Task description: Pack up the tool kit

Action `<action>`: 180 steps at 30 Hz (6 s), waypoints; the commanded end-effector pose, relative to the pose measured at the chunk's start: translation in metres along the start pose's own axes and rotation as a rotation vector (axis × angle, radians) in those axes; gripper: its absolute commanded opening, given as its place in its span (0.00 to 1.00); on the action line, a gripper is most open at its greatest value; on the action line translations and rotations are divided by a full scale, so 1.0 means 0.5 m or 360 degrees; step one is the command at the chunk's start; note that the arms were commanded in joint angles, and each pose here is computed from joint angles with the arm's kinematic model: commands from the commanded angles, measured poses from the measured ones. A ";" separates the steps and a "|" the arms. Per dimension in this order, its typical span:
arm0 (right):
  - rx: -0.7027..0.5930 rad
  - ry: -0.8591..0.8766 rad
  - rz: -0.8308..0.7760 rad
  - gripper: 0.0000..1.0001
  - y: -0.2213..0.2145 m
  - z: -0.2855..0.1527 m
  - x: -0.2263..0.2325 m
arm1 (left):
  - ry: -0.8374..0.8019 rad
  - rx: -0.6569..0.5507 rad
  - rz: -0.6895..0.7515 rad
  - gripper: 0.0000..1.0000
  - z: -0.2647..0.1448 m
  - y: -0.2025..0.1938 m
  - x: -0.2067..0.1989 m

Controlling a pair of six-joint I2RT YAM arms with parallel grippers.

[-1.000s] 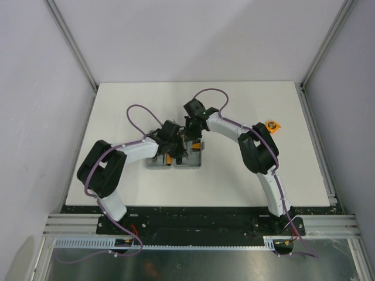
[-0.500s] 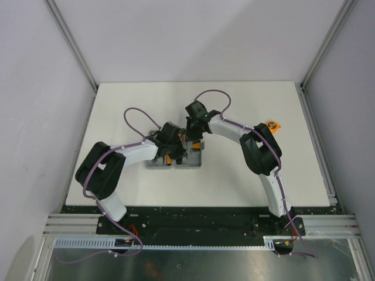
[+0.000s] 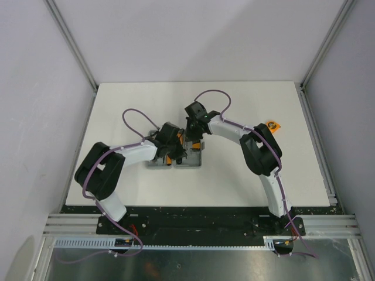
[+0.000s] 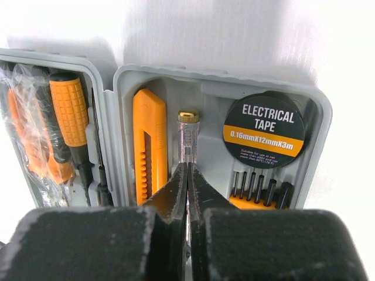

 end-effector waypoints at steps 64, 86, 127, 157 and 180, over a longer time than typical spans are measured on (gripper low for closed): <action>-0.0177 0.0271 -0.0385 0.28 0.020 -0.217 0.010 | -0.0135 -0.0171 0.0045 0.42 -0.101 0.115 -0.022; 0.0182 0.0403 -0.0531 0.17 -0.168 -0.127 0.029 | -0.0059 -0.0038 0.0305 0.22 0.038 0.164 -0.008; -0.0128 0.0218 -0.0203 0.12 -0.076 -0.121 -0.029 | -0.0070 -0.0012 0.0694 0.06 0.077 0.180 0.010; -0.0021 0.0208 -0.0494 0.05 -0.149 -0.038 -0.024 | 0.0030 0.0076 0.0655 0.00 0.094 0.139 0.044; -0.0275 0.0174 -0.0379 0.05 -0.078 -0.103 0.007 | -0.0003 0.0055 0.0581 0.00 0.071 0.141 0.032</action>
Point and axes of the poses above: each gripper's point midway between its finger pads, its own z axis out along the fingers, its own x axis along the line the jaws close on, y = z × x, the point moved 2 cm from there along -z, back along the fingers, and after that the axes turned 12 degrees about z, right-handed, at the moved point
